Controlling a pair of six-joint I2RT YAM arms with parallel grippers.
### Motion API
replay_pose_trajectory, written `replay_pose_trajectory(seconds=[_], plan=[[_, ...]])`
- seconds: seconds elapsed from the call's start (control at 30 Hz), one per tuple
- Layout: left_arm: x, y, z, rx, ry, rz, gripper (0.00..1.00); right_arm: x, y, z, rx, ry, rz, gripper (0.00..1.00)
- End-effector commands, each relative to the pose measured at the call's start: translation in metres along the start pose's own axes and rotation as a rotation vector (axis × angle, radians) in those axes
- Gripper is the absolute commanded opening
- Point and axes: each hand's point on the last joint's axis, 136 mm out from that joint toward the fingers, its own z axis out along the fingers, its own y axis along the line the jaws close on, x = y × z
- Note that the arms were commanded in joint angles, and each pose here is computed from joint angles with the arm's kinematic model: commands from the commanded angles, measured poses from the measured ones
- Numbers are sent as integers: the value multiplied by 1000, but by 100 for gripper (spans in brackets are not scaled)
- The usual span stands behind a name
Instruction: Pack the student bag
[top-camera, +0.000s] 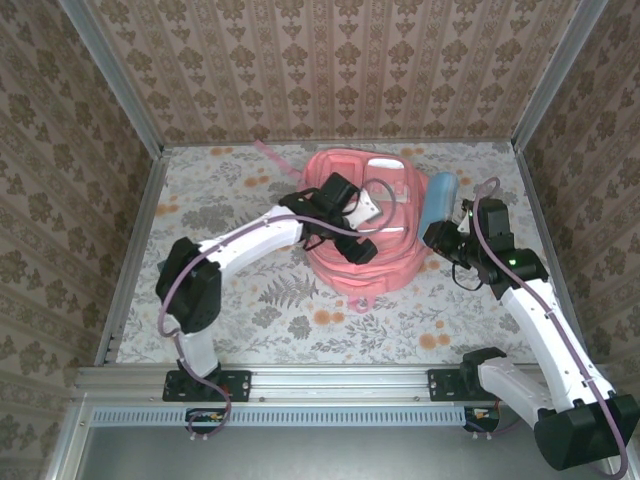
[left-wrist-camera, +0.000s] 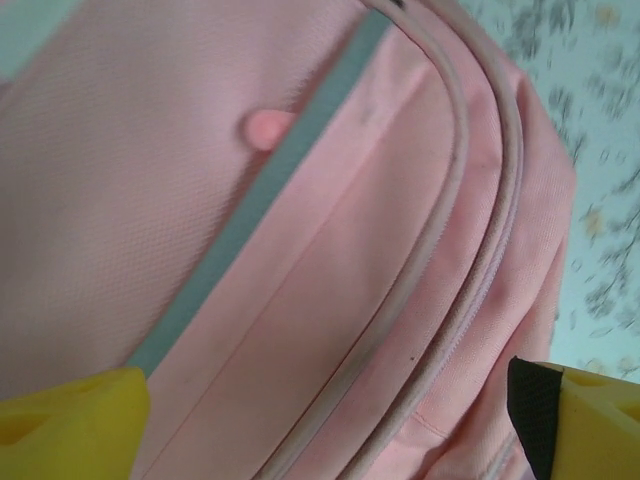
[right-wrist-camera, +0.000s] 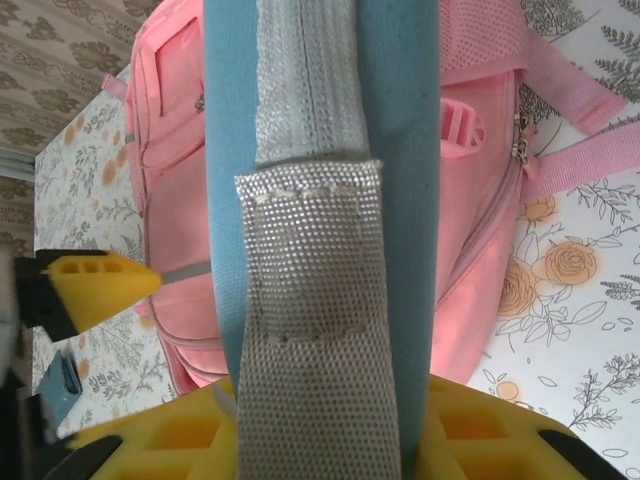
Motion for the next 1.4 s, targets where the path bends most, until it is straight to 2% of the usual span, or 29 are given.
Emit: replay_pose_trajectory(seconds=[0.0, 0.23, 0.37, 0.57, 0.83, 0.9, 1.03, 1.27, 1.37], plan=[[5, 1, 9, -48, 85, 189, 92, 8, -1, -3, -19, 23, 26, 32], [6, 18, 31, -118, 153, 252, 86, 10, -2, -4, -33, 25, 41, 32], [7, 22, 34, -135, 168, 270, 85, 12, 0, -2, -45, 33, 46, 33], [6, 27, 35, -155, 175, 298, 79, 13, -2, -1, -45, 36, 54, 32], [14, 27, 43, -164, 218, 423, 80, 12, -3, -4, -43, 25, 58, 33], [10, 33, 43, -194, 223, 431, 74, 11, -3, -7, -43, 19, 61, 33], [-2, 36, 37, -214, 197, 419, 54, 12, -6, -9, -37, 14, 68, 33], [-28, 30, 11, -216, 78, 389, 21, 18, -11, -14, -31, 18, 86, 33], [-42, 35, -6, -249, 1, 353, 13, 22, -15, -16, -21, 22, 97, 33]])
